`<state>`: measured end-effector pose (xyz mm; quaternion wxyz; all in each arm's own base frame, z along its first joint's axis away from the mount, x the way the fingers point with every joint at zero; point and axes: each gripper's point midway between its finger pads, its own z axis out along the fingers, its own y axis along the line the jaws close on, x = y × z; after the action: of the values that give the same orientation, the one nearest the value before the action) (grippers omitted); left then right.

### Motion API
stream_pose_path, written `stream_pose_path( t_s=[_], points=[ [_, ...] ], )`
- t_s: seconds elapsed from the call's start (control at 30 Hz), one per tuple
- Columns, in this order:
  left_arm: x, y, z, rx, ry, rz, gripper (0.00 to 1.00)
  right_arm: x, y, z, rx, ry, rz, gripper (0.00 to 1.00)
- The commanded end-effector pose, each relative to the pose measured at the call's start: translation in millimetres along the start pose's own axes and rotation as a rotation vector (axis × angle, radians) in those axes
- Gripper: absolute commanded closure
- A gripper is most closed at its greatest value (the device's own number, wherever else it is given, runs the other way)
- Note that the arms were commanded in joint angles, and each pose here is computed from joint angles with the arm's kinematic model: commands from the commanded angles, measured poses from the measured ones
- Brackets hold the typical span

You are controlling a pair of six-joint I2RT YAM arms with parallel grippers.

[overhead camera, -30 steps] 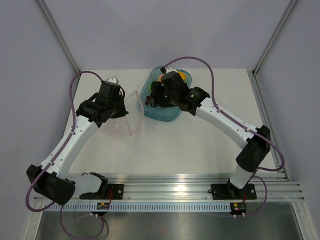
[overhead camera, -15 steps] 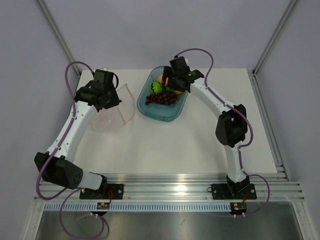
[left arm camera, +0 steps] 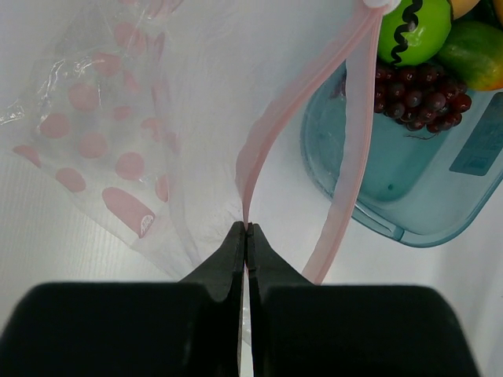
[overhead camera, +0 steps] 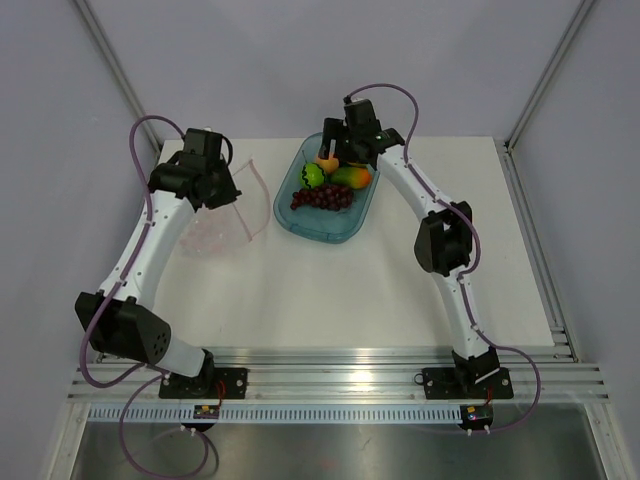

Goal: Place the food in the zip-top bag and seal the zipper
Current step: Pick up the fake fruit from the bin.

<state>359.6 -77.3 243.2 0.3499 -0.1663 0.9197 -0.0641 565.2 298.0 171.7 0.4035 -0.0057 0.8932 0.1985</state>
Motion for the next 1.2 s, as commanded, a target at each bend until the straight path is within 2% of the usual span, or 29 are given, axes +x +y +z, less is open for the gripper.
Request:
stream_pose_path(
  t_s=[0.0,0.27,0.47,0.77,0.97,1.17],
  points=[
    [-23,-8,-4,0.040,-0.053,-0.005,1.00,-11,31,10,-0.159,-0.054,-0.080,0.12],
    [-21,-5,5,0.028,-0.033,-0.006,1.00,-13,42,40,-0.240,-0.109,-0.103,0.02],
    [-17,-4,12,0.023,-0.017,-0.002,1.00,12,39,67,-0.267,-0.052,-0.083,0.01],
    [-13,-3,20,0.012,0.002,0.005,1.00,44,51,80,-0.332,0.013,-0.078,0.01],
    [-17,-9,24,0.025,0.001,0.003,1.00,54,48,90,-0.293,0.024,-0.085,0.01],
    [-24,-14,23,0.040,-0.011,0.001,1.00,61,29,98,-0.156,0.005,-0.144,0.01]
  ],
)
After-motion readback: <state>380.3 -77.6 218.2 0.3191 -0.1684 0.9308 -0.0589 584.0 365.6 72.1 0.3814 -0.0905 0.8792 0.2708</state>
